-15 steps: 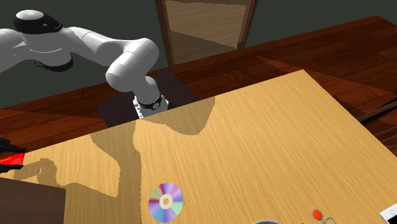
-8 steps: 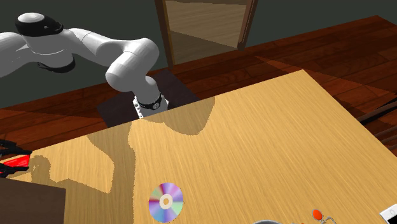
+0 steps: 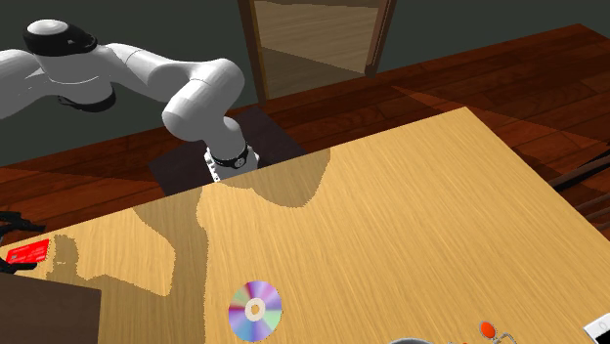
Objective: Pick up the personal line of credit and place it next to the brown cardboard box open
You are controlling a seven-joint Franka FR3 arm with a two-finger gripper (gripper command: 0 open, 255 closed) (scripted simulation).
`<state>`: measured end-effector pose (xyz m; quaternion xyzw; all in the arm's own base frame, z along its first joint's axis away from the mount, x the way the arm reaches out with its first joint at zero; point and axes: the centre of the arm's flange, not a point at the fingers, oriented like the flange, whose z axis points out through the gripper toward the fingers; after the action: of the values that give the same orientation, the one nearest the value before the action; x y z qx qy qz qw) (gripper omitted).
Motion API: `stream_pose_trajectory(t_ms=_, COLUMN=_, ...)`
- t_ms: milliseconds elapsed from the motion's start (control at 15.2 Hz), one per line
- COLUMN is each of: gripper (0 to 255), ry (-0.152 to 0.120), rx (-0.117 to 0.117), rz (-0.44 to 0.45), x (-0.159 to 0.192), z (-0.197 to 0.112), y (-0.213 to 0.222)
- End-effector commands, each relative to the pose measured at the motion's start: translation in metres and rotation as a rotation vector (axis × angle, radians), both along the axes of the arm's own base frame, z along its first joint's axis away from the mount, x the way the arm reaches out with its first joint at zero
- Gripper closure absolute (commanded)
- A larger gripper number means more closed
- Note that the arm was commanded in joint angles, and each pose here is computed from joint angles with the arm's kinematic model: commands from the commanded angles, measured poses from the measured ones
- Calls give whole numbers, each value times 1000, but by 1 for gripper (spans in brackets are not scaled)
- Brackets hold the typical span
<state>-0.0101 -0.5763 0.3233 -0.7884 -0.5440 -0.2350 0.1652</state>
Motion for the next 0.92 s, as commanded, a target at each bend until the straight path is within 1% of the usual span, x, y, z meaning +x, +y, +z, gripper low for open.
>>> stream_pose_trajectory(t_ms=0, gripper=0, ry=0, rx=0, rz=0, x=0, z=0, y=0)
stream_pose_trajectory(t_ms=66, gripper=0, ry=0, rx=0, rz=0, x=0, z=0, y=0)
stream_pose_trajectory(t_ms=330, gripper=0, ry=0, rx=0, rz=0, x=-10, z=42, y=-26)
stream_pose_trajectory(t_ms=858, gripper=0, ry=0, rx=0, rz=0, x=-10, z=42, y=-26)
